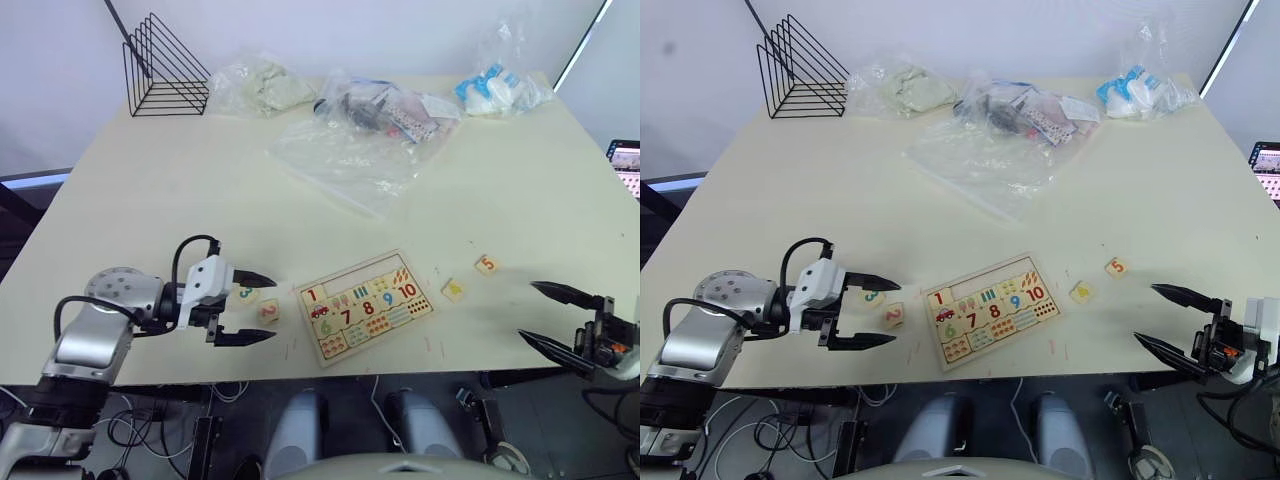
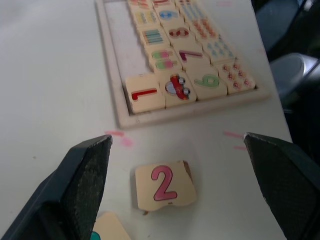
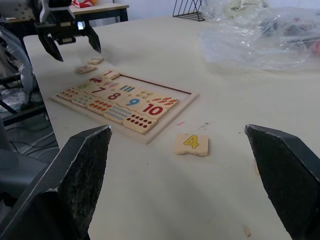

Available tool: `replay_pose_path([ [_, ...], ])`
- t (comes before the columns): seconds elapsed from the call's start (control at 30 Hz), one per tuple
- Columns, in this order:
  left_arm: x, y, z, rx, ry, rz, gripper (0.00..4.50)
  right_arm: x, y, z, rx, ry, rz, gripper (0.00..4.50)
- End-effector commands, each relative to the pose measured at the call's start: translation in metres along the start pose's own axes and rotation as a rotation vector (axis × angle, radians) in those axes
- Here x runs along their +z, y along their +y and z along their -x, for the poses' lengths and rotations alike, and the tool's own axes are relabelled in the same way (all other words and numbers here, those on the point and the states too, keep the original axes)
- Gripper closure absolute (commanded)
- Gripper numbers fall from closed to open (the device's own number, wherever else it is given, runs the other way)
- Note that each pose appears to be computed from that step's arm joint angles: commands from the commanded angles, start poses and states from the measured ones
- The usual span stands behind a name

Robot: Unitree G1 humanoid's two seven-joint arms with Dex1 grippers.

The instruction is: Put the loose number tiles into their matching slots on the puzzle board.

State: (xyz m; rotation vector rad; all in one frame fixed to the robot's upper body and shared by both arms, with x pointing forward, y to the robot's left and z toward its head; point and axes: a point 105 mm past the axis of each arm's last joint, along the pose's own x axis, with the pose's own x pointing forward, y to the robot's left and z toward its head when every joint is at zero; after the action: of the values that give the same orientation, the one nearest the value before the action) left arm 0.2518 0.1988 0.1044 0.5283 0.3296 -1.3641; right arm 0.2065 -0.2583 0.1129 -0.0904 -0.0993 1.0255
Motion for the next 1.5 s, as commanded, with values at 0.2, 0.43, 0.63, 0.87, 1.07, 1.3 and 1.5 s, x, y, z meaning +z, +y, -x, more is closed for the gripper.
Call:
replay_pose_path([
  [0.2, -0.017, 0.002, -0.002, 0.004, 0.108, 0.031, 0.03, 0.006, 0.003, -0.001, -0.003, -0.031, 0.043, 0.0],
  [0.43, -0.021, 0.007, -0.011, 0.017, 0.123, 0.033, 0.03, 0.005, 0.003, -0.002, -0.01, -0.037, 0.05, 0.0],
  [0.63, -0.027, 0.005, -0.011, 0.01, 0.134, 0.034, 0.74, 0.004, 0.003, -0.001, -0.015, -0.038, 0.054, 0.0],
  [0.87, -0.029, 0.002, -0.014, -0.007, 0.134, 0.009, 3.05, 0.003, 0.002, -0.001, -0.018, -0.04, 0.057, 0.0],
  [1.07, -0.021, 0.006, -0.015, 0.006, 0.084, 0.011, 3.05, 0.003, 0.001, -0.002, -0.013, -0.047, 0.058, 0.0],
  [1.3, 0.009, 0.019, -0.004, 0.085, -0.074, 0.005, 3.05, 0.004, 0.003, -0.005, 0.01, -0.07, 0.047, 0.0],
  [1.5, 0.033, 0.032, 0.016, 0.23, -0.191, 0.061, 3.05, 0.006, 0.003, -0.008, 0.027, -0.095, 0.039, 0.0],
])
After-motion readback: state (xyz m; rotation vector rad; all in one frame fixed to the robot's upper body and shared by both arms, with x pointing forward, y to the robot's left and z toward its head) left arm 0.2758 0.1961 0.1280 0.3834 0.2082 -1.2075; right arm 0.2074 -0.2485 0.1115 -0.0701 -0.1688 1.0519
